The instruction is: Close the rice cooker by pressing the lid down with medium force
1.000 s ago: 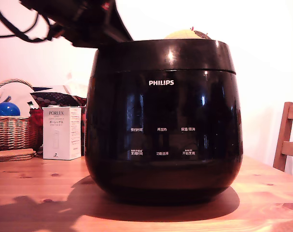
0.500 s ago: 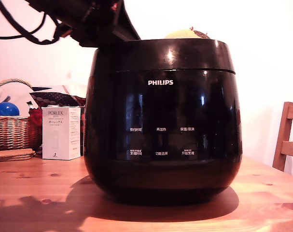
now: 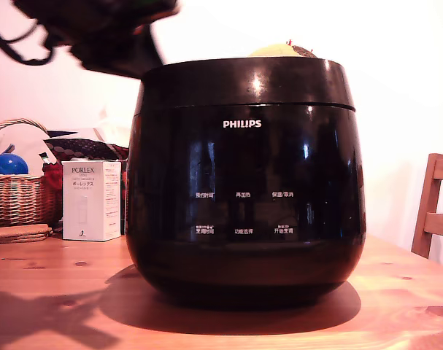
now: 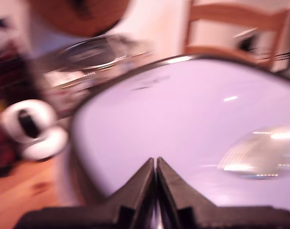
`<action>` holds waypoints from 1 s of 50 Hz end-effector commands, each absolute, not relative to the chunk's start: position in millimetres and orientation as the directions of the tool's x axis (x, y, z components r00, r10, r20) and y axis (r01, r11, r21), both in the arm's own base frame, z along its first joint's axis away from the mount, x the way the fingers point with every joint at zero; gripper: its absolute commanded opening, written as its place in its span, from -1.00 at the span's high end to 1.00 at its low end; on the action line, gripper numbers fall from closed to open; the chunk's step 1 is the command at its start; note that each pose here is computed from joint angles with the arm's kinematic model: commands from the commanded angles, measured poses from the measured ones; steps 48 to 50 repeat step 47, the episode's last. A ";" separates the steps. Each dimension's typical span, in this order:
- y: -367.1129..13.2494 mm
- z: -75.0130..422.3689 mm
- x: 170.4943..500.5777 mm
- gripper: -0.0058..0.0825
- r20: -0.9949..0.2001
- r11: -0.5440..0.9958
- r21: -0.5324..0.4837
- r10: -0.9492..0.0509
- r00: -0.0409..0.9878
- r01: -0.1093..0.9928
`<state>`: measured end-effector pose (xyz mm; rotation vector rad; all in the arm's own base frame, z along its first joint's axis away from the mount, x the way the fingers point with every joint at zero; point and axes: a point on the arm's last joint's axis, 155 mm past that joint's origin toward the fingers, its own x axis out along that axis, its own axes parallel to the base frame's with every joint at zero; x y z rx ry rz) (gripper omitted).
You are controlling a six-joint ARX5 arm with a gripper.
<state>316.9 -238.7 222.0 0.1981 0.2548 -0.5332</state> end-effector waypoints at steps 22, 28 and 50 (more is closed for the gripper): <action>-113.3 286.6 343.3 0.92 -0.151 0.971 0.161 -0.155 0.976 0.179; -85.5 290.1 343.5 0.92 -0.150 0.981 0.160 -0.085 0.985 0.109; -36.6 297.0 343.5 0.92 -0.136 0.988 0.156 0.046 0.990 -0.025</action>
